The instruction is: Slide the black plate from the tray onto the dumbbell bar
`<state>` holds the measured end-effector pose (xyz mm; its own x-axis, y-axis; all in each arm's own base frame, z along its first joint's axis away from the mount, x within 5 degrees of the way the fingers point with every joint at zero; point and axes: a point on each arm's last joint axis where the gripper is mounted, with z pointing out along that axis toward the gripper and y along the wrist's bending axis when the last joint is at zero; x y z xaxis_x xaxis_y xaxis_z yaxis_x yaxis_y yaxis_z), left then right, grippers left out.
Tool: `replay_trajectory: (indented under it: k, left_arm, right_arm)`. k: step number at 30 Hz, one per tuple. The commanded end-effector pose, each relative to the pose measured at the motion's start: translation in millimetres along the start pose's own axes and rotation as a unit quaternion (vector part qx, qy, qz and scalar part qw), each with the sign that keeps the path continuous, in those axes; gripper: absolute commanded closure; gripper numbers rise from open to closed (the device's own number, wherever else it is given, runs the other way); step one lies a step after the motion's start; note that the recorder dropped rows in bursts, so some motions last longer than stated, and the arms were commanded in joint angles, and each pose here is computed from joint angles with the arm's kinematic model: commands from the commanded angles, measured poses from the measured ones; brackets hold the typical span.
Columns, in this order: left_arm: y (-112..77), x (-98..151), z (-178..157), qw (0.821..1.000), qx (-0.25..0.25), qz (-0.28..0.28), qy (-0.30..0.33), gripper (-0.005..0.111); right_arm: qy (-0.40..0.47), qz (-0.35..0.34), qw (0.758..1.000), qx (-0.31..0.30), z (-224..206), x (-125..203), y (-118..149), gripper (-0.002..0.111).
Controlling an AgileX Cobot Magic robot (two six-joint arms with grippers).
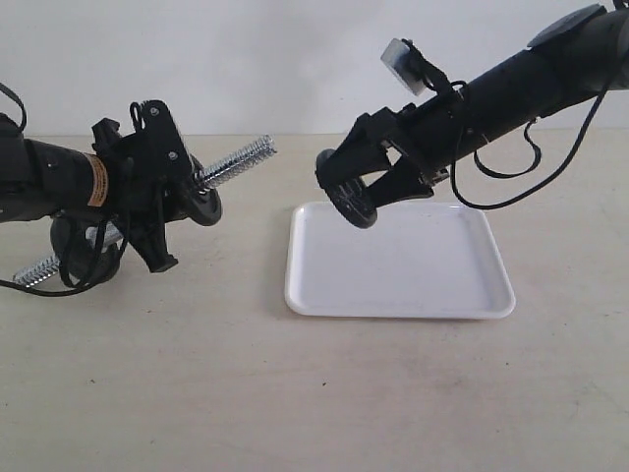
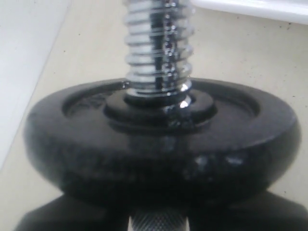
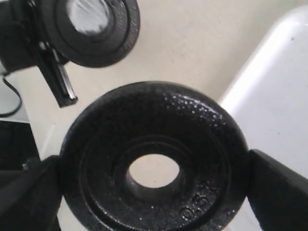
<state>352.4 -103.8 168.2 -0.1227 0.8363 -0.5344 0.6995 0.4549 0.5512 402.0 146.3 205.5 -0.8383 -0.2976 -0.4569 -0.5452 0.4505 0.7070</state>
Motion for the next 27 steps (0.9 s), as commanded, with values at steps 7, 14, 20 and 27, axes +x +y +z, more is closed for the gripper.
replay_trajectory:
  k: [7, 14, 20, 27]
  left_arm:
    - [7.5, -62, -27, 0.955, 0.002, 0.048, -0.294, 0.102]
    - [1.8, -69, -31, 0.942, 0.017, 0.070, -0.327, 0.102]
    - [-4.0, -77, -38, 0.918, 0.040, 0.083, -0.385, 0.102]
    - [-11.8, -85, -38, 0.918, 0.051, 0.080, -0.385, 0.102]
  right_arm:
    - [-0.080, 0.024, 0.994, -0.071, -10, -18, 23, 0.108]
    - [-0.082, 0.030, 0.993, -0.074, -11, -19, 23, 0.108]
    - [-0.083, 0.042, 0.993, -0.076, -11, -19, 24, 0.108]
    - [-0.083, 0.045, 0.993, -0.076, -11, -19, 24, 0.108]
